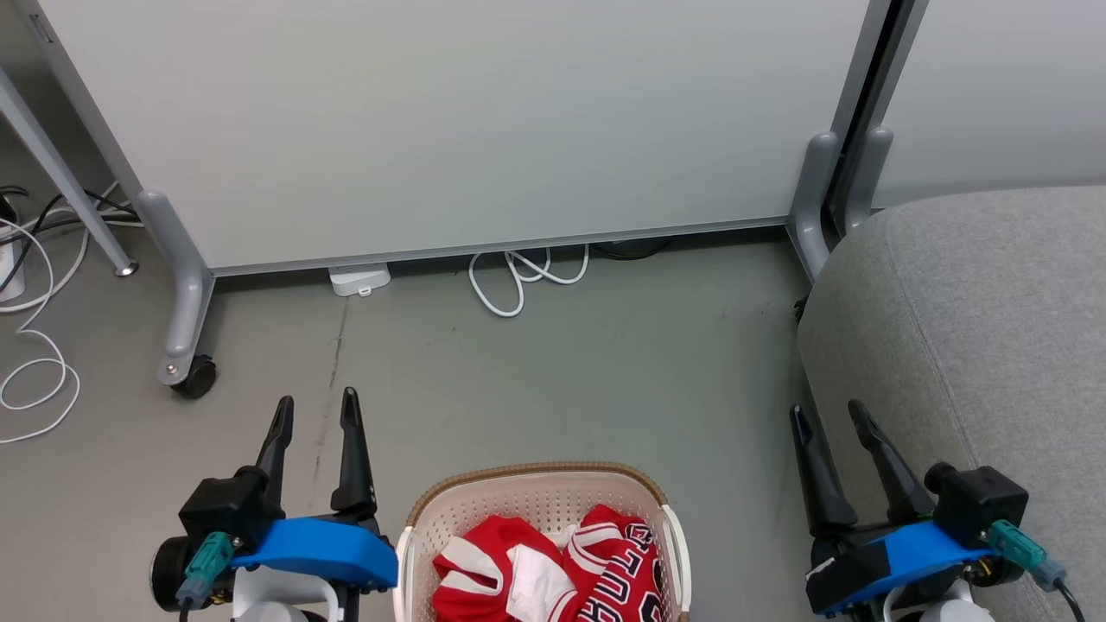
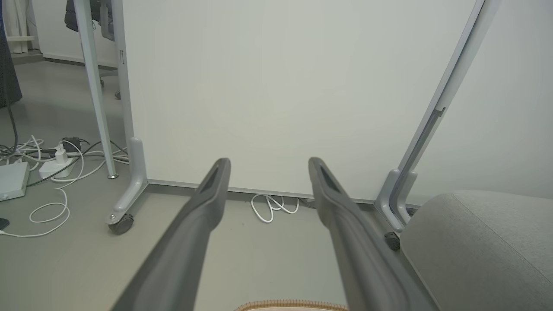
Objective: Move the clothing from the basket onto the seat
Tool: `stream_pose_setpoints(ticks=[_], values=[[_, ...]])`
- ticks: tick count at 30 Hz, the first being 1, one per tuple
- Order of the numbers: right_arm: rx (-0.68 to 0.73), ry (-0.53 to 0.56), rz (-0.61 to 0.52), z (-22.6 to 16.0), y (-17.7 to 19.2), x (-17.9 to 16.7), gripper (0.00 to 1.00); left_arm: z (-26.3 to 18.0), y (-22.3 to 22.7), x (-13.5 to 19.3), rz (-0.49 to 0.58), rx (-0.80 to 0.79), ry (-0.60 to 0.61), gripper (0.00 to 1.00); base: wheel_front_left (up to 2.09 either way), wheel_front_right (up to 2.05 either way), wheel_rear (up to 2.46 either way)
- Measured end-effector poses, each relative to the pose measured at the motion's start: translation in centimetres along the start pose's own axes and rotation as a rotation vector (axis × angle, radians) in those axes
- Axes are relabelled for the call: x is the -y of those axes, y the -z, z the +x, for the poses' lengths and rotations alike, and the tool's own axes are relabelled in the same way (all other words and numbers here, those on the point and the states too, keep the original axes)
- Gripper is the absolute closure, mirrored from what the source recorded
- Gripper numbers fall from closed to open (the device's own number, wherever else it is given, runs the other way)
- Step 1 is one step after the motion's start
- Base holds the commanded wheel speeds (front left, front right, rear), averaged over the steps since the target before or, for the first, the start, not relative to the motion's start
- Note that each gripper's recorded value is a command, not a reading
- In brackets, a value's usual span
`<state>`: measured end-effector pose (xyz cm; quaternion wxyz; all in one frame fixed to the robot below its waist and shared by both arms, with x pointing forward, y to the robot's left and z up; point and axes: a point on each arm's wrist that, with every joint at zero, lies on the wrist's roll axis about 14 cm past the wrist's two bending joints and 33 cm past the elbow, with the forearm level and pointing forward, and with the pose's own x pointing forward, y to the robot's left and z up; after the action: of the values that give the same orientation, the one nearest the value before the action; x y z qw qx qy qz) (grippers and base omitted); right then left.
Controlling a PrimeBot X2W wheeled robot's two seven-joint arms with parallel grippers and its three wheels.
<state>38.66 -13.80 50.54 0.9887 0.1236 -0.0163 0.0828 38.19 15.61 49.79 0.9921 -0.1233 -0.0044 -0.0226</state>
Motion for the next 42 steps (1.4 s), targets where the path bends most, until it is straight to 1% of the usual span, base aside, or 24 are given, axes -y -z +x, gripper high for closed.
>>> stream_pose_setpoints(ticks=[20, 29, 42], values=[[0.002, -0.048, -0.156, 0.1, 0.4, -0.8, 0.00, 0.1, 0.5, 1.0, 0.147, 0.009, 0.050, 0.00, 0.00, 0.00, 0.00], [0.005, -0.064, -0.211, 0.0, 0.5, -1.1, 0.00, 0.0, 0.8, 1.1, 0.192, 0.008, 0.056, 0.00, 0.00, 0.00, 0.00], [-0.008, -0.056, -0.210, -0.1, 0.9, -0.8, 0.00, -0.2, 1.7, 0.7, 0.149, -0.021, 0.045, 0.00, 0.00, 0.00, 0.00]])
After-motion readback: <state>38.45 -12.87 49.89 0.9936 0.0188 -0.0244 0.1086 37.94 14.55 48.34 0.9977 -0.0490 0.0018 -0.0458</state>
